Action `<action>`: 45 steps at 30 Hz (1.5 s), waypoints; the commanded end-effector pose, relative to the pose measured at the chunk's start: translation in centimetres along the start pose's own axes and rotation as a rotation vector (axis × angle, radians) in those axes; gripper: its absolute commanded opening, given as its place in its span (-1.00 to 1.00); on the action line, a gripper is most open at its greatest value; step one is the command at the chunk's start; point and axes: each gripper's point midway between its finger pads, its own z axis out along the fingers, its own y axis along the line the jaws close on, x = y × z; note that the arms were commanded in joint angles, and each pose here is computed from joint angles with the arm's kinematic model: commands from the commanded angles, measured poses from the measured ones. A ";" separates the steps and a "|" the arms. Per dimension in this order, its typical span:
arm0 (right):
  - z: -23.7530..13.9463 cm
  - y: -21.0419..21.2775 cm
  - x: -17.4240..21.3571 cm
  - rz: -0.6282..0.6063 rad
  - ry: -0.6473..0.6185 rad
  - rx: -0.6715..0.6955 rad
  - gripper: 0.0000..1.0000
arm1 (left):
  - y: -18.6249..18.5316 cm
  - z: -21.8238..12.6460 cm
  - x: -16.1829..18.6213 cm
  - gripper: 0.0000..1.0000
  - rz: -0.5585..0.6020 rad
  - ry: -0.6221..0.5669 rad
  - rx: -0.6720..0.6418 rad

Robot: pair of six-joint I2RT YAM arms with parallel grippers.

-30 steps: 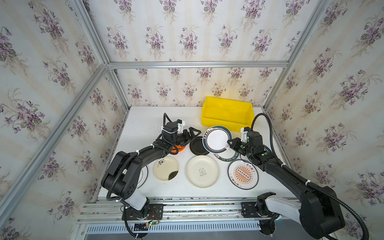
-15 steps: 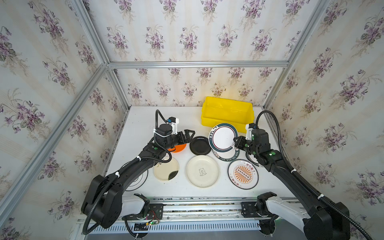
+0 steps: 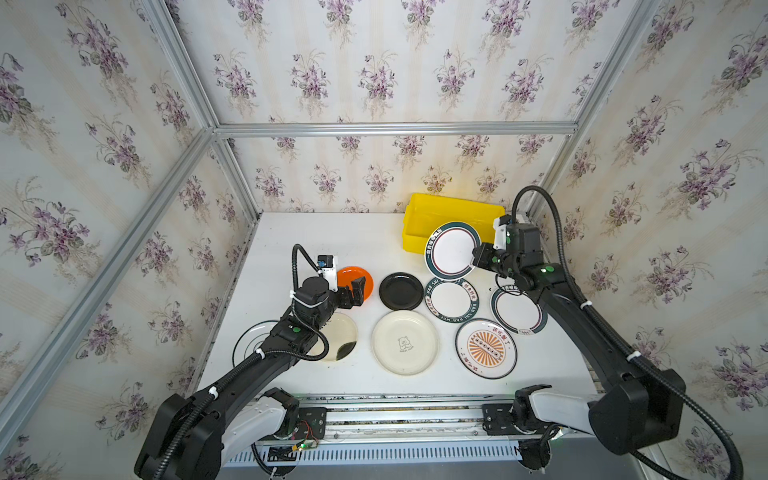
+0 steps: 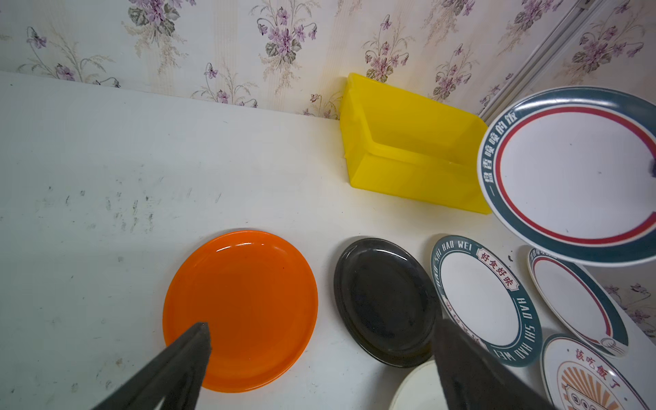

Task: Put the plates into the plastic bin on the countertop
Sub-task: 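Carry the plate with right gripper into the yellow bin while left gripper moves, then lower the plate flat into the bin and open right gripper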

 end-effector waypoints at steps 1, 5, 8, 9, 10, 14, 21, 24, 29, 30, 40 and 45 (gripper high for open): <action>0.9 0.2 -3.1 -0.030 -0.063 0.024 -1.00 | -0.7 -0.1 -1.8 0.99 0.015 -0.077 0.030; 3.0 -0.1 -6.0 0.005 -0.077 0.020 -1.00 | -1.0 0.0 -1.6 0.99 0.013 -0.070 0.047; 4.6 0.0 -8.1 -0.003 -0.083 0.035 -1.00 | -1.1 0.0 -1.4 0.99 0.017 -0.070 0.059; 5.1 0.1 -8.8 -0.010 -0.087 0.042 -1.00 | -1.2 0.0 -1.4 0.99 0.018 -0.070 0.066; 5.8 0.0 -9.3 -0.010 -0.086 0.052 -1.00 | -1.4 0.0 -1.3 0.99 0.021 -0.072 0.076; 9.1 0.1 -10.9 -0.007 -0.073 0.062 -1.00 | -1.8 -0.1 -1.2 0.99 0.031 -0.081 0.105; 15.1 -1.2 -11.3 -0.028 0.022 0.130 -1.00 | -3.4 -0.6 -1.3 0.99 0.069 -0.110 0.208; 16.7 -1.9 -11.1 -0.035 0.058 0.161 -1.00 | -3.9 -0.7 -1.3 0.99 0.080 -0.119 0.238; 18.5 -2.3 -11.1 -0.019 0.052 0.168 -1.00 | -3.8 -0.6 -1.3 0.99 0.081 -0.119 0.230; 18.8 -2.4 -11.0 -0.013 0.053 0.169 -1.00 | -3.7 -0.6 -1.3 0.99 0.082 -0.117 0.227; 22.6 -3.2 -8.4 0.048 0.128 0.151 -1.00 | -3.3 -0.4 -1.1 0.99 0.074 -0.109 0.200; 24.2 -3.6 -7.2 0.066 0.162 0.145 -1.00 | -2.9 -0.3 -1.0 0.99 0.074 -0.105 0.179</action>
